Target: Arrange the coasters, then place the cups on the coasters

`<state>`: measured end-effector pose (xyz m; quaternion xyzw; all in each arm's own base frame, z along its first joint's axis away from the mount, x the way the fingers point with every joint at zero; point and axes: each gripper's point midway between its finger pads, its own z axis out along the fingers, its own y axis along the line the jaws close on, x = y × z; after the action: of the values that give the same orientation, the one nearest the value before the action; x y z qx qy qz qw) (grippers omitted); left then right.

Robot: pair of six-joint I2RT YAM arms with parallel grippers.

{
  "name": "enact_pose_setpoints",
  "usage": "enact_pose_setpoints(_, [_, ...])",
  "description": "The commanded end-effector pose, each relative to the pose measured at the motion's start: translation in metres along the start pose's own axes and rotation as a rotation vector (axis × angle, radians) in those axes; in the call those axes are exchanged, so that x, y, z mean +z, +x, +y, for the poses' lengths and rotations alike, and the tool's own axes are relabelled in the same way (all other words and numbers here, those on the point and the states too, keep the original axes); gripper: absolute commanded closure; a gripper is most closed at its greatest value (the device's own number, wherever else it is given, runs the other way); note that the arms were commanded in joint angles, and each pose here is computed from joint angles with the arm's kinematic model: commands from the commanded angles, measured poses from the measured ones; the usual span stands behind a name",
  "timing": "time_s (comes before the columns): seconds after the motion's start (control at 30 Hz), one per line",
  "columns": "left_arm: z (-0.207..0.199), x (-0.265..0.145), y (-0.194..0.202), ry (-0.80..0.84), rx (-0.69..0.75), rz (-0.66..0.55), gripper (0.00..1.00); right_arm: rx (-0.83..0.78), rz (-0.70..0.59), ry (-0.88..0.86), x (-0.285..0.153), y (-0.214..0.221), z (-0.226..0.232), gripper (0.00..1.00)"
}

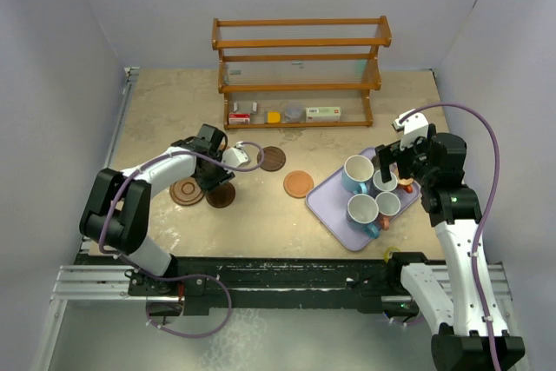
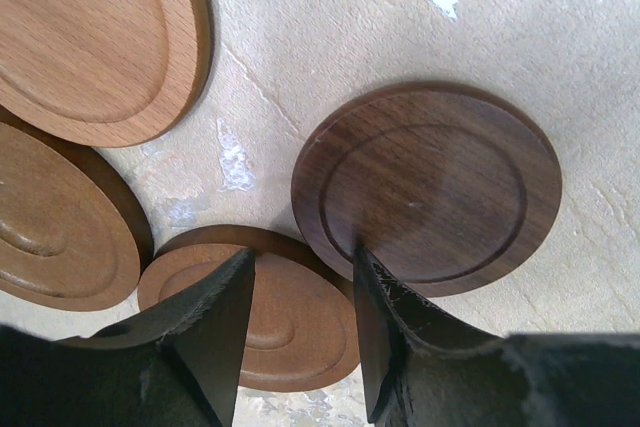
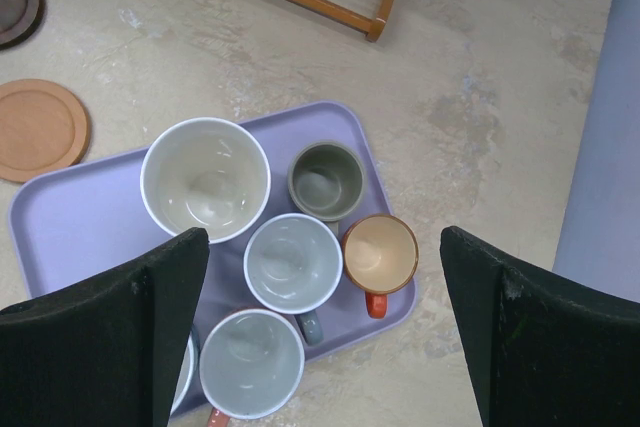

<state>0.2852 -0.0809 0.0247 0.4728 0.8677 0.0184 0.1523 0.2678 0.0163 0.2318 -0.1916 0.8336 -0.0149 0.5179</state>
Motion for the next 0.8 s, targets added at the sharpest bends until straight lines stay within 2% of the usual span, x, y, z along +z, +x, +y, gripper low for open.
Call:
enact_pose_setpoints(0.0, [0.006,-0.001,-0.015,0.008,-0.036,-0.042,0.58,-0.007,-0.038,-0.002,-0.003,-0.012,-0.001,0.0])
enact_pose_setpoints(0.23, [0.009,-0.002,-0.035,0.024,-0.043,-0.108,0.57,-0.007,-0.035,-0.003,-0.003,-0.011,-0.001,0.0])
enact_pose_setpoints(0.77, [0.024,0.008,-0.038,-0.047,-0.084,-0.101,0.61,-0.007,-0.033,-0.006,-0.002,-0.011,-0.001,0.0])
